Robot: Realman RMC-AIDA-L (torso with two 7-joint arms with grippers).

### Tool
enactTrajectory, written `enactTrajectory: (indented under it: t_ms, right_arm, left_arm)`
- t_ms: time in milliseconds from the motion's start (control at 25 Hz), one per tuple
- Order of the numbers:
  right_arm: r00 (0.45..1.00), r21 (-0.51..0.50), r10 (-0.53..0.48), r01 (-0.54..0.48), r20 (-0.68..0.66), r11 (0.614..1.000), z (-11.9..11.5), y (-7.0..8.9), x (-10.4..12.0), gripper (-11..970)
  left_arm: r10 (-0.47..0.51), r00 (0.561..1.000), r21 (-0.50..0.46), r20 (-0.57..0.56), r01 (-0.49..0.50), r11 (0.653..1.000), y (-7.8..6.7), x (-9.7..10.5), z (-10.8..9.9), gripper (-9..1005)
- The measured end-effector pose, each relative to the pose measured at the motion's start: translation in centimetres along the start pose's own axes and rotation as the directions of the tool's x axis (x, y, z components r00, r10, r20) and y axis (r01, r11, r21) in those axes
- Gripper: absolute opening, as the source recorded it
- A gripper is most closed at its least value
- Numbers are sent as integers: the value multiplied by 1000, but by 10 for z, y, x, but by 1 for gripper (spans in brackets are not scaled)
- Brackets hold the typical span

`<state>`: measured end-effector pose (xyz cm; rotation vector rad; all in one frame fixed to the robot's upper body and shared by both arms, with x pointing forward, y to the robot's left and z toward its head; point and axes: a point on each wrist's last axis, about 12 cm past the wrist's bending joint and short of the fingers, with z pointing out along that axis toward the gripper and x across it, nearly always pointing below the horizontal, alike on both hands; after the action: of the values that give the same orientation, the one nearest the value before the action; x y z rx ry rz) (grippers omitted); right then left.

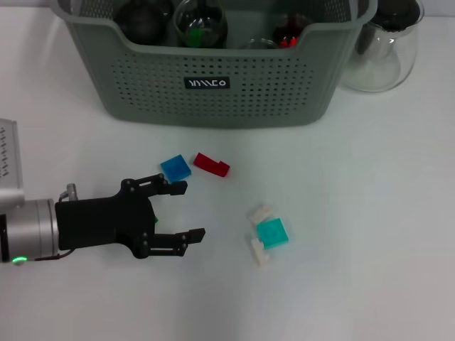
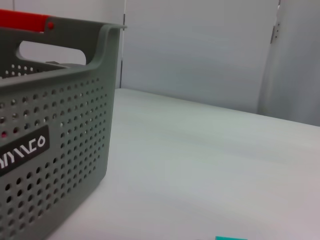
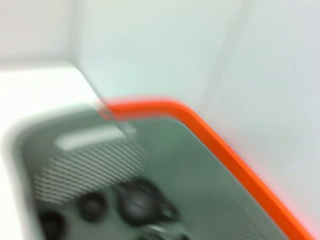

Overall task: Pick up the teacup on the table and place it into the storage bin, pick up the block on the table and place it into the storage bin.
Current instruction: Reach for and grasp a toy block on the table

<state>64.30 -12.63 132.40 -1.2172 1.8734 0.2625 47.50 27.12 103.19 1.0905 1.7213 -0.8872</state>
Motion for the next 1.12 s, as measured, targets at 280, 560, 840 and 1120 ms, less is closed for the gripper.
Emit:
enactTrajectory:
  t_ms: [280, 560, 840, 1120]
  right_arm:
    - [993, -362, -8, 51, 121, 931, -50, 26, 35, 764]
    - [995, -552, -86, 43, -53, 833, -33, 59, 93, 759]
    - [958, -623, -113, -79, -262, 778, 8, 75, 130, 749]
    - [910, -573, -163, -94, -381, 814, 40, 80, 141, 749]
  left_arm:
    - [0, 1000, 2, 0, 0, 1000, 0, 0, 0, 859]
    - [0, 1000, -1, -3, 0, 1000, 0, 1, 0, 859]
    - [-2, 1000, -5, -9, 2, 1000, 0, 2, 0, 859]
    - [-6, 1000, -9, -5, 6, 1000, 0, 2, 0, 859]
